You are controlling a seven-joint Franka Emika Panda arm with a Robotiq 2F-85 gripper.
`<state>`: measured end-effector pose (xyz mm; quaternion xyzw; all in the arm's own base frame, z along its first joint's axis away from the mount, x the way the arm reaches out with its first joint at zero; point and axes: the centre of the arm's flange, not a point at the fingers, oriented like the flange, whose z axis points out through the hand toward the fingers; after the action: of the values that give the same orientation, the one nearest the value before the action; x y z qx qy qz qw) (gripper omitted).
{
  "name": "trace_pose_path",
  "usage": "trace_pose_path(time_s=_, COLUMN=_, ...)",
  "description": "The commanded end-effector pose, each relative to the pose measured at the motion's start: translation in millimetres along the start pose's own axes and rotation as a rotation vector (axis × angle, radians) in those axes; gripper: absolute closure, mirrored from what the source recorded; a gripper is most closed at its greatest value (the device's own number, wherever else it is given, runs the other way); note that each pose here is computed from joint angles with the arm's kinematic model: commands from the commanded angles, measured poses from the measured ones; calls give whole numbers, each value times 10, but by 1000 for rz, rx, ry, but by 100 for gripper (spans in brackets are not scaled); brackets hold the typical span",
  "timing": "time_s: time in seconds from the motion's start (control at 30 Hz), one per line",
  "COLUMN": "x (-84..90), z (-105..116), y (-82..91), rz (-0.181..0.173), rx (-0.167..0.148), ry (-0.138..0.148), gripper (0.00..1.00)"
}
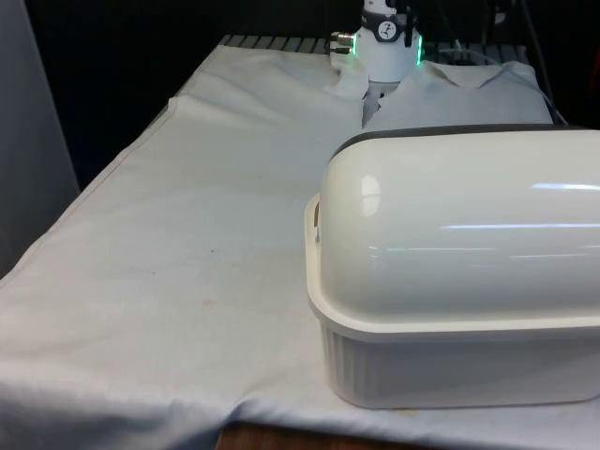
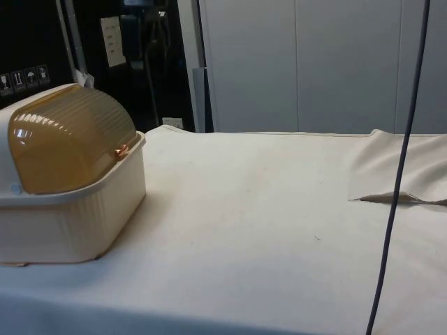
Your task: Open the lid, then close it.
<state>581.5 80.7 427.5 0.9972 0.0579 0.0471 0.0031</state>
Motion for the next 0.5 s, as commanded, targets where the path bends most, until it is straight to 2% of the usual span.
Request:
trace_pose_path(time_s=0.0, x=-5, z=27, y=-6, rz=-1, rx=0, ry=4, gripper=0)
trace_pose_path(time_s=0.03, x=-2, z=53, y=-34, rz=0, rx=-3, ry=20, gripper=0)
trace_pose_path(time_s=0.23, x=-6, z=201, y=-77, rz=-3, rx=-2, ry=44, gripper=0)
trace_pose_path(time_s=0.27, x=-9, z=204, y=-73, rz=-7, rx=2, ry=35, gripper=0)
trace_pose_path(time_s=0.33, x=-1, z=250, y=-96, rz=-4, rx=-4, ry=58, gripper=0)
trace_pose_path(time_s=0.47, x=4, z=326, y=-121, rz=-8, rx=-5, ry=75, gripper=0)
